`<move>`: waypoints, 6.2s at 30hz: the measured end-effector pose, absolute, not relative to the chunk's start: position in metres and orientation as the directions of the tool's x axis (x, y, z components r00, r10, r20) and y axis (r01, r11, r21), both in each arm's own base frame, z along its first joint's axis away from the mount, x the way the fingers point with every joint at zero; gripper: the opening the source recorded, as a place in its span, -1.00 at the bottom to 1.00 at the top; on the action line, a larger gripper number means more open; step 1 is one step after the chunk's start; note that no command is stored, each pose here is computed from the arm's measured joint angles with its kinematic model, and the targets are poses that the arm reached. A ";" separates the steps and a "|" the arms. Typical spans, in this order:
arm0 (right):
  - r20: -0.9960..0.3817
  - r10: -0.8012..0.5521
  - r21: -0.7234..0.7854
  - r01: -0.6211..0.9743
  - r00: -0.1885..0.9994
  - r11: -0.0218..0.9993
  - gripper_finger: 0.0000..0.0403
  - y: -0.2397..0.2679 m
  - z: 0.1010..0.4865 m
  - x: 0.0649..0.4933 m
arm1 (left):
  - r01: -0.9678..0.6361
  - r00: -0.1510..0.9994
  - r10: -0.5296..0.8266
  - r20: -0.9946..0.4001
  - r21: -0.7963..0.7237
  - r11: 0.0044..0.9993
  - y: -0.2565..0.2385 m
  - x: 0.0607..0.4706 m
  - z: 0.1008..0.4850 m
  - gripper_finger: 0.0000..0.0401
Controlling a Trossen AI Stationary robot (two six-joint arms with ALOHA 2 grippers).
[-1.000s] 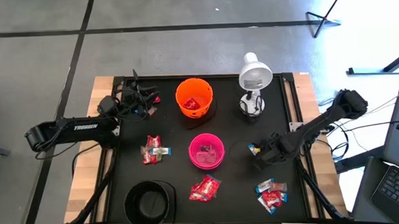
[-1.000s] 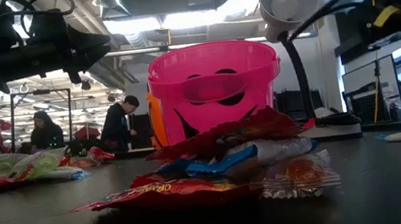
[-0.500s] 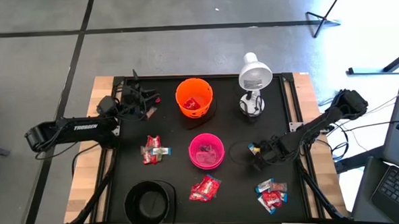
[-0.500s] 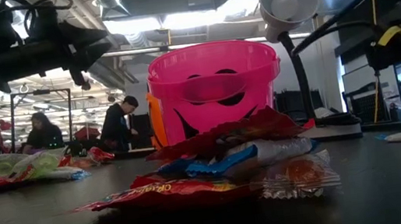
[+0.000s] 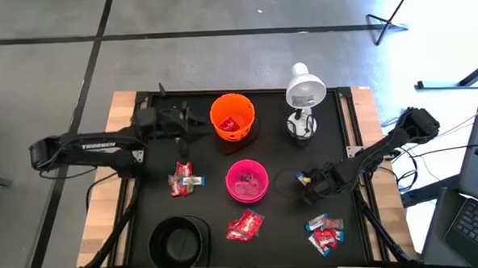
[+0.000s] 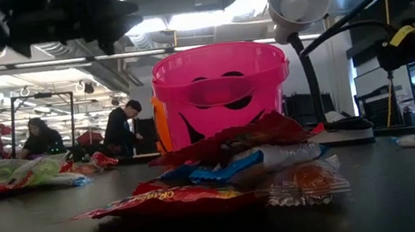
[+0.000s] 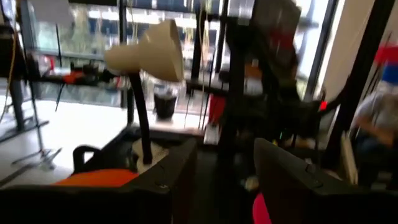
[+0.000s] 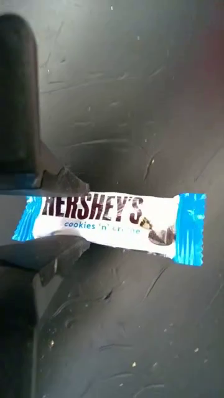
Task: Sort candy
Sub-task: Put the white chocolate into the black bucket
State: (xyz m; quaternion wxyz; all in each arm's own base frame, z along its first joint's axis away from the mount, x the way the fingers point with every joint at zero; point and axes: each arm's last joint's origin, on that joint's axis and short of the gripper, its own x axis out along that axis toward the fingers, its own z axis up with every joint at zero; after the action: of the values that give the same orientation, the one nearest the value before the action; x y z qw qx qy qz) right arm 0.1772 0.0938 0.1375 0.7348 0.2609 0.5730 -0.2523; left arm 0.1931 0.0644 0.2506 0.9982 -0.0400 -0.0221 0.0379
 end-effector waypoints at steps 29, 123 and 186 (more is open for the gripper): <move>-0.928 -0.023 0.190 0.527 0.371 0.829 -0.77 0.115 0.181 0.208 | 0.093 0.982 -0.095 -0.165 -0.016 0.996 0.002 0.238 0.251 -0.25; -0.540 0.007 0.266 0.162 0.842 0.950 -1.00 0.158 0.295 0.245 | 0.114 0.968 0.131 -0.213 0.842 0.528 -0.124 0.352 0.272 0.34; -0.414 0.066 0.322 0.079 0.908 0.943 -0.35 0.139 0.337 0.218 | 0.139 0.913 0.133 -0.385 0.601 0.787 -0.147 0.262 0.315 -0.92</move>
State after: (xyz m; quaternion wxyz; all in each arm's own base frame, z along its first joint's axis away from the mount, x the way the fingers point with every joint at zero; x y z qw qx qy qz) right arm 0.2180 0.1395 0.3367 0.9621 0.1681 0.2146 -0.0034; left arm 0.2621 -0.1468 0.3152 0.9221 0.3261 0.2084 -0.0015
